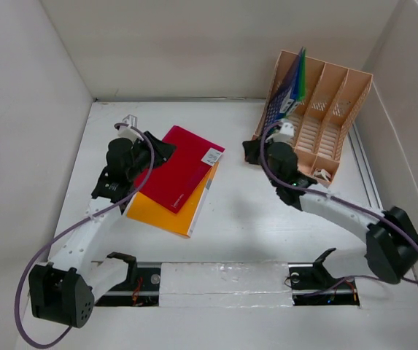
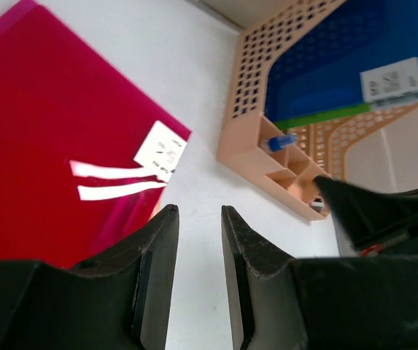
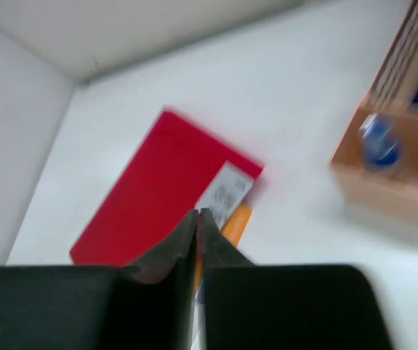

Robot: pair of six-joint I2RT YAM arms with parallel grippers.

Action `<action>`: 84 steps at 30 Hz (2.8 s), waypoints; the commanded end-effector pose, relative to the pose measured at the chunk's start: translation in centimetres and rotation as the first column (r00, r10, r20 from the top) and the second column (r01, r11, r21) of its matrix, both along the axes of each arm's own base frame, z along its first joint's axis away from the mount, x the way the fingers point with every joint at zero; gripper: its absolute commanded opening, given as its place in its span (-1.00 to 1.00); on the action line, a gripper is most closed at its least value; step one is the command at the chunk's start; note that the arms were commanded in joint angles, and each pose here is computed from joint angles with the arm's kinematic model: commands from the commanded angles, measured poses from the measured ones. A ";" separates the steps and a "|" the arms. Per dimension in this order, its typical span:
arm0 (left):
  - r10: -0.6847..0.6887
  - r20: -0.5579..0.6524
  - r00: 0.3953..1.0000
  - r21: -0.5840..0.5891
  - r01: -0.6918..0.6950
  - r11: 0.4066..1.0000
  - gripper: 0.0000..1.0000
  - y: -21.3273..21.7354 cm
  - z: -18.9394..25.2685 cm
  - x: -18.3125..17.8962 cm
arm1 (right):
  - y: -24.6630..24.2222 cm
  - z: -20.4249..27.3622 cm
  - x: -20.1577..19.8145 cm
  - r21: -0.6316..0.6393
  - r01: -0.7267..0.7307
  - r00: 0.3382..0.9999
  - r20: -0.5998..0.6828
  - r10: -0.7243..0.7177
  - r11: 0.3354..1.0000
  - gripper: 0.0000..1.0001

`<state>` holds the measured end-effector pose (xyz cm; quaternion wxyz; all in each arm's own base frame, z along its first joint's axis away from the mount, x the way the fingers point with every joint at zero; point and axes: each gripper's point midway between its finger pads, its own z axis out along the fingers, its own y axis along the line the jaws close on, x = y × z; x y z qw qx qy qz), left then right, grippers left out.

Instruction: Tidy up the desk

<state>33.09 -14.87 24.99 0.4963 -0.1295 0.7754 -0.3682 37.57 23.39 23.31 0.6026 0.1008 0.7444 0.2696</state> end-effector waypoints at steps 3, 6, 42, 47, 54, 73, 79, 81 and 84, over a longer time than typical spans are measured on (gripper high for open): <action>0.097 -0.020 0.995 0.083 -0.095 0.992 -0.50 1.7 -0.5 1.6 | 4.9 -5.0 0.7 0.047 -0.130 0.981 -0.141 0.135 0.990 -0.22; 0.120 -0.036 0.992 0.127 -0.115 0.985 -0.50 2.0 -1.2 1.8 | 6.3 -6.2 2.1 0.076 -0.123 0.976 -0.171 0.134 0.990 0.24; -0.025 -0.143 0.989 0.138 0.045 0.989 -0.50 -1.0 -4.8 2.8 | 7.2 -13.0 6.7 0.194 0.020 0.967 -0.252 0.030 0.981 -0.98; -0.023 -0.169 0.985 0.144 0.048 0.988 -0.50 -1.0 -5.6 2.9 | 5.6 -11.9 4.6 0.153 0.020 0.969 -0.245 0.019 0.988 -1.00; 0.026 -0.197 0.980 0.176 0.009 0.984 -0.51 -0.2 -6.8 3.1 | 5.8 -10.7 0.2 0.193 -0.127 0.951 -0.254 0.174 0.973 -1.00; 0.036 -0.282 0.959 0.240 0.034 0.970 -0.53 -1.2 -9.9 2.3 | -1.5 -12.8 -7.0 0.217 -0.219 0.867 -0.405 0.292 0.951 -1.00; -0.016 -0.395 0.919 0.202 0.104 0.974 -0.57 -2.6 -13.3 1.5 | -0.3 -15.2 -6.1 0.272 -0.260 0.826 -0.435 0.359 0.927 -0.74; -0.015 -0.415 0.910 0.206 0.110 0.972 -0.63 -2.6 -14.1 1.3 | -0.3 -15.0 -5.9 0.285 -0.269 0.826 -0.423 0.372 0.920 -0.35; -0.009 -0.444 0.896 0.211 0.114 0.971 -0.72 -2.5 -15.3 1.0 | -0.2 -15.5 -6.3 0.292 -0.276 0.820 -0.425 0.383 0.916 0.14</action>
